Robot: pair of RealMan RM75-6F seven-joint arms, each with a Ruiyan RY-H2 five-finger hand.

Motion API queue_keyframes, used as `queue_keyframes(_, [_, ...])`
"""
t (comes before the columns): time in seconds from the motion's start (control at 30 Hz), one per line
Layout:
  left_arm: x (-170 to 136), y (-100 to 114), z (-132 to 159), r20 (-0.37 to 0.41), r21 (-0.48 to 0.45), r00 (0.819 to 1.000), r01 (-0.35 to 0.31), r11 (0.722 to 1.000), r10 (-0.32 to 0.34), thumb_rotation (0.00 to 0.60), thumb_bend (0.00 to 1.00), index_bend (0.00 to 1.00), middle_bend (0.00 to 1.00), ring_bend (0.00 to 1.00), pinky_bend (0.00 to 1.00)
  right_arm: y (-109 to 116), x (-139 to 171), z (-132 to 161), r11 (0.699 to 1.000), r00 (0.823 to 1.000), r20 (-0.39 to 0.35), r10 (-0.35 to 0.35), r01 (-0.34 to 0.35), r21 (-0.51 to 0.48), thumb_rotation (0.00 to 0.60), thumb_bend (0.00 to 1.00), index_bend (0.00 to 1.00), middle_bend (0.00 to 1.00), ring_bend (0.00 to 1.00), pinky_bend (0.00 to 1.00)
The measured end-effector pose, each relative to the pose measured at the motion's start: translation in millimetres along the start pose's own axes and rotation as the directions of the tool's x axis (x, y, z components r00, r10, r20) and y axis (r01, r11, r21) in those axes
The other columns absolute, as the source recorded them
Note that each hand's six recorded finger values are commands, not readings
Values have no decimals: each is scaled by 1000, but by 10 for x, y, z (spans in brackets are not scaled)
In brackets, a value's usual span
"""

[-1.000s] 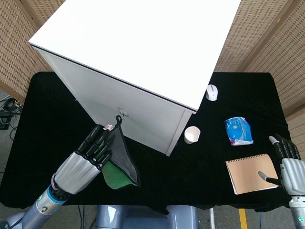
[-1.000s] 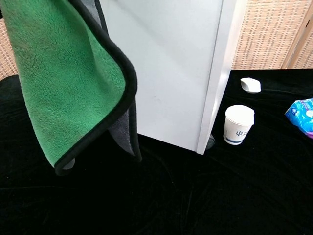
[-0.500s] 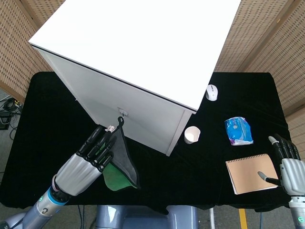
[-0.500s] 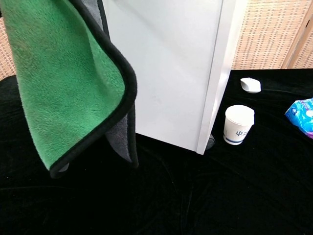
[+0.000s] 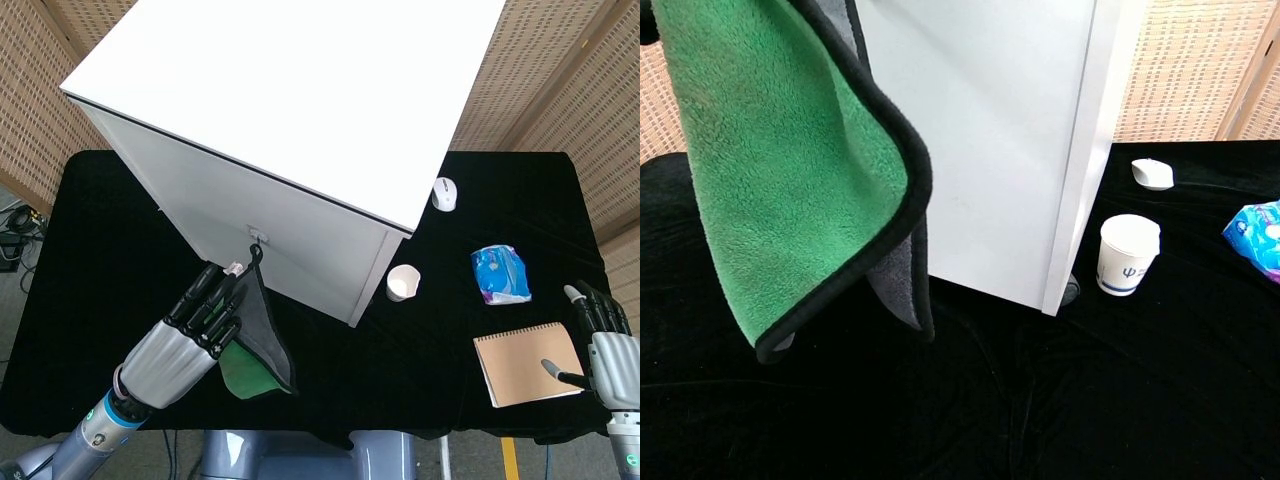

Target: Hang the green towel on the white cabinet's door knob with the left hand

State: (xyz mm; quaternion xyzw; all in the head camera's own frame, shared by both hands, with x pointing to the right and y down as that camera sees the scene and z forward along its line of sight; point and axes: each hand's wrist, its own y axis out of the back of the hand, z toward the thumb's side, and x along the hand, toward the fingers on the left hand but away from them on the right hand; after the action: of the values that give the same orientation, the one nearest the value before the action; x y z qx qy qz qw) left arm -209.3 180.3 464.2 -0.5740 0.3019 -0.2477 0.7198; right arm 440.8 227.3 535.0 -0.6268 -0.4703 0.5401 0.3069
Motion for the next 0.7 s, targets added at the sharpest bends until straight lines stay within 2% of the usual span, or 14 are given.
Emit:
queue_keyframes(0.27, [-47,-56,4,3,-2,1000,18,1000,-18,600,708,791,247,117,77,-5,-4,0,1000,1000,1,2,-2,1,600,66,0,0,0,0])
queue_keyframes(0.33, [-73,-96,18,10,0,999,34,999,-34,600,675,760,236,116,73,-4,-3,-1,1000,1000,1,2,-2,0,600,66,0,0,0,0])
queue_keyframes(0.4, [-100,-144,30,17,4,998,55,998,-55,600,496,587,166,80,39,-3,-3,-2,1000,1000,1,1,-1,0,600,66,0,0,0,0])
queue_keyframes(0.47, [-135,-208,31,21,14,996,91,996,-91,600,183,205,37,13,1,-1,-3,-2,1000,1000,1,0,0,0,600,66,0,0,0,0])
queue_keyframes(0.5, [-149,-239,27,21,20,994,110,994,-111,600,93,75,5,0,0,-2,-3,-1,1000,1000,1,0,0,1,600,66,0,0,0,0])
queue_keyframes(0.6, [-178,-317,15,18,25,986,168,985,-169,600,38,4,0,0,0,-9,-4,0,1000,1000,1,3,-3,3,600,67,0,0,0,0])
queue_keyframes(0.7, [-188,-319,10,16,25,984,175,984,-175,600,27,0,0,0,0,-10,-5,1,1000,1000,1,2,-2,3,600,66,0,0,0,0])
